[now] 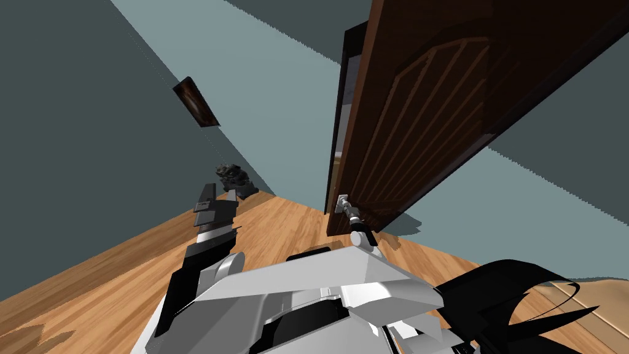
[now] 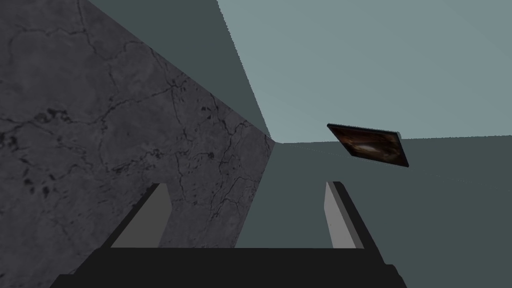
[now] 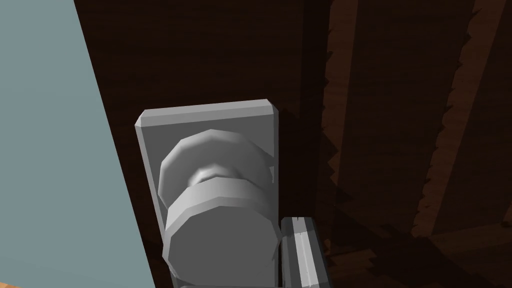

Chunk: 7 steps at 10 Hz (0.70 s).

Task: Pull the door open

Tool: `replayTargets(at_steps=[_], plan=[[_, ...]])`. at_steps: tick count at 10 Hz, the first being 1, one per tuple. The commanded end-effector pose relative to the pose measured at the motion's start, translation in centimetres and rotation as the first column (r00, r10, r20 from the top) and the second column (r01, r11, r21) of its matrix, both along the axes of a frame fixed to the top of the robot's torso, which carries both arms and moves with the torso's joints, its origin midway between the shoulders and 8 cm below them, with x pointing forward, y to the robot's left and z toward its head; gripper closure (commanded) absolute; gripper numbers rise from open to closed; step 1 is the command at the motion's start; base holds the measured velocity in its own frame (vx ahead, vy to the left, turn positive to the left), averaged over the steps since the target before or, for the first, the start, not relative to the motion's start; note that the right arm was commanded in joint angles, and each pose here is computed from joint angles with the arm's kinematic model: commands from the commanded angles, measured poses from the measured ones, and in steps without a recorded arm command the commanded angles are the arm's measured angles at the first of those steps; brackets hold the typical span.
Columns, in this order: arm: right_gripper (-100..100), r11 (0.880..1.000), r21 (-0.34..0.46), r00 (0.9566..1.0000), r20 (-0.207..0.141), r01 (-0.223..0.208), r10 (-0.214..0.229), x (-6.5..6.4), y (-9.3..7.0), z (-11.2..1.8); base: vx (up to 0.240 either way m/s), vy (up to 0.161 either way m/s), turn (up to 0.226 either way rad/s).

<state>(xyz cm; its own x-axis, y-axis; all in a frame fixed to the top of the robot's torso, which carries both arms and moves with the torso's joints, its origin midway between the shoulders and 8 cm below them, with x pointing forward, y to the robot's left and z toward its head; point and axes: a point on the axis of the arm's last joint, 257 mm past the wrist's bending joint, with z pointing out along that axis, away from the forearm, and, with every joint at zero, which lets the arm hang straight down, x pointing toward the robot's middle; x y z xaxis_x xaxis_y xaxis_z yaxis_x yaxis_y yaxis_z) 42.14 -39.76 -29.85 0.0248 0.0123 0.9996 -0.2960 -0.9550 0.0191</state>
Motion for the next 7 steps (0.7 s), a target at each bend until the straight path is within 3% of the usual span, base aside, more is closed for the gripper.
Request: replayTargets(at_steps=[1, 7], plan=[[-100, 1.000, 0.010, 0.9996, 0.007, -0.028, 0.028, 0.6, 2.0, -0.1, -0.088, -0.043, 0.035], [-100, 0.998, 0.012, 0.9981, 0.023, -0.057, 0.057, 1.1, 3.7, 0.2, -0.080, -0.030, 0.035]])
